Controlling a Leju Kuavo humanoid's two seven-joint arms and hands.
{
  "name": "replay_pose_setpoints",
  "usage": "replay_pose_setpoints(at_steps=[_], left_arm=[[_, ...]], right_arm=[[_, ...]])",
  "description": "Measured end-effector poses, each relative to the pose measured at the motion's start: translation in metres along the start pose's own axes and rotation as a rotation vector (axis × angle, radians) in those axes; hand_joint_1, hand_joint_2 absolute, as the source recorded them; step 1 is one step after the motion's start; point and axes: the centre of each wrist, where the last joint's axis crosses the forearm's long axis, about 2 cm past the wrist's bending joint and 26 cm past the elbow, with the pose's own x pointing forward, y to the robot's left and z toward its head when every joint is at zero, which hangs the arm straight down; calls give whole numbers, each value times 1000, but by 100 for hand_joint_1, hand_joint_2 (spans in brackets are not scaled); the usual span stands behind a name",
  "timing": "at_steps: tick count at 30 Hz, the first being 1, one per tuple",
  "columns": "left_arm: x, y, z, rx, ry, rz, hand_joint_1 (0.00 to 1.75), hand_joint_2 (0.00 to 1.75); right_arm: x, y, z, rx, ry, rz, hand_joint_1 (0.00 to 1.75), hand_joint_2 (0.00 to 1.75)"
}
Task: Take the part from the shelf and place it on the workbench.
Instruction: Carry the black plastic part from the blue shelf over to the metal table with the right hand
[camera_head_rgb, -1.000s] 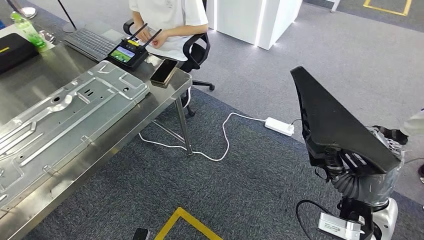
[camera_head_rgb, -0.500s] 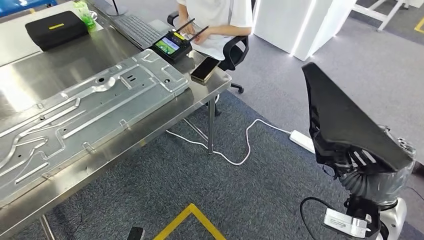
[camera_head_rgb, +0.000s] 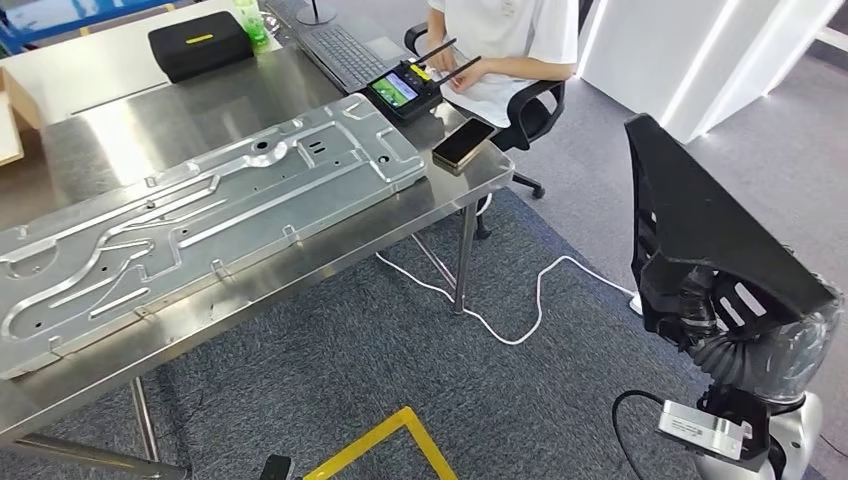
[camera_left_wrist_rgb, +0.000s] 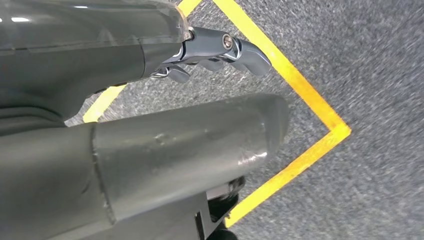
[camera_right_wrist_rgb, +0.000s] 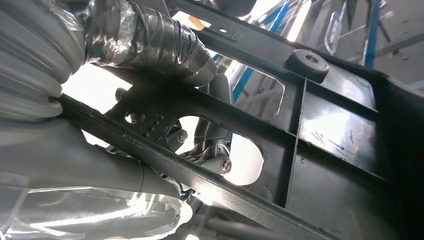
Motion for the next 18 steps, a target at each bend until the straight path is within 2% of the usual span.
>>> replay_pose_setpoints(at_steps=[4, 12, 18], left_arm=[[0, 0, 0, -9, -6, -9, 0, 0], [5, 0, -3, -43, -23, -41, 0, 0], [10, -2, -5, -62, -35, -57, 0, 0]], right_arm=[[-10, 0, -6, 60, 20, 33, 175, 175], [-66, -3, -52, 212, -1, 239, 175, 175], [-94, -6, -75, 288, -9, 388, 175, 175]])
